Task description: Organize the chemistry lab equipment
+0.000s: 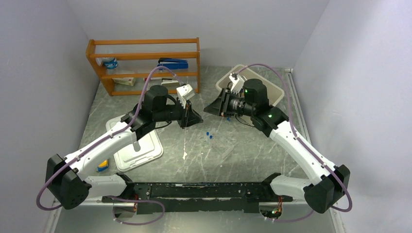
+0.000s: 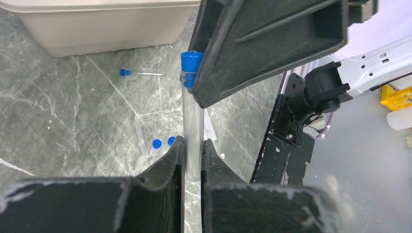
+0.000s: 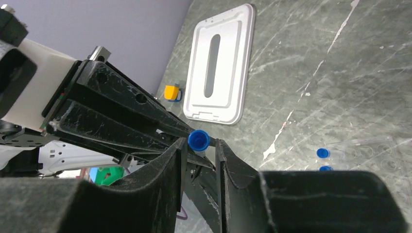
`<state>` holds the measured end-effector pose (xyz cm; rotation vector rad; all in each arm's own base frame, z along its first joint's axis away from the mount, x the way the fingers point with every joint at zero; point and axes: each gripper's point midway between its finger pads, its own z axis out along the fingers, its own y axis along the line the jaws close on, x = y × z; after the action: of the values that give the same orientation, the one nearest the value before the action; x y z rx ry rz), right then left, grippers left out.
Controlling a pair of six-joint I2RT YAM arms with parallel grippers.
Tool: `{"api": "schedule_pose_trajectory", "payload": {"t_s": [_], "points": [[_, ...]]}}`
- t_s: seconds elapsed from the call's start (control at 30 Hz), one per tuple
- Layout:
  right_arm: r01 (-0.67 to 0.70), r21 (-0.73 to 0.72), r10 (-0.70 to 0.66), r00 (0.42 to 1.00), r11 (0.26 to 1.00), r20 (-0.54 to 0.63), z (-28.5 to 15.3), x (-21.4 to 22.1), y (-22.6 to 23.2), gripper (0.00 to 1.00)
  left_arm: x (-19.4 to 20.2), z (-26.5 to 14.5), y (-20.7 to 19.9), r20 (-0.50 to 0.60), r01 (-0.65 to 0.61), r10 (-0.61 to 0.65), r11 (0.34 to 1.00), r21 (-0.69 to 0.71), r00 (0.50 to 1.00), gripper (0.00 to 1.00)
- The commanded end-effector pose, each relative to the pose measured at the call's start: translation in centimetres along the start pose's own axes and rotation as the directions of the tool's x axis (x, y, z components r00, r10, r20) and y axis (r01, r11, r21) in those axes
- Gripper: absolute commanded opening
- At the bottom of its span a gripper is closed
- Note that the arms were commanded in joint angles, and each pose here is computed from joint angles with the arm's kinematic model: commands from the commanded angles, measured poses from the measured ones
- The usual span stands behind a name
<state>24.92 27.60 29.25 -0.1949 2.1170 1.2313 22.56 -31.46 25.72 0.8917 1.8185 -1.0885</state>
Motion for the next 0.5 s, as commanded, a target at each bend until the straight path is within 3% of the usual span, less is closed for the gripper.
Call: {"api": "schedule_pose_trajectory", "payload": {"t_s": [0.0, 0.47], "points": [[0.019, -0.025, -0.019, 1.0, 1.0, -0.021, 0.1, 0.0, 0.5, 0.31, -1.6, -0.7, -1.4, 0.036, -0.066, 0.065, 0.997, 0.036, 0.997, 0.05], [0.05, -0.079, -0.053, 0.998, 0.996, -0.041, 0.5, 0.6, 0.8, 0.22, -0.5, -0.9, -1.3, -0.012, -0.097, 0.098, 0.995, 0.035, 0.995, 0.05]]}}
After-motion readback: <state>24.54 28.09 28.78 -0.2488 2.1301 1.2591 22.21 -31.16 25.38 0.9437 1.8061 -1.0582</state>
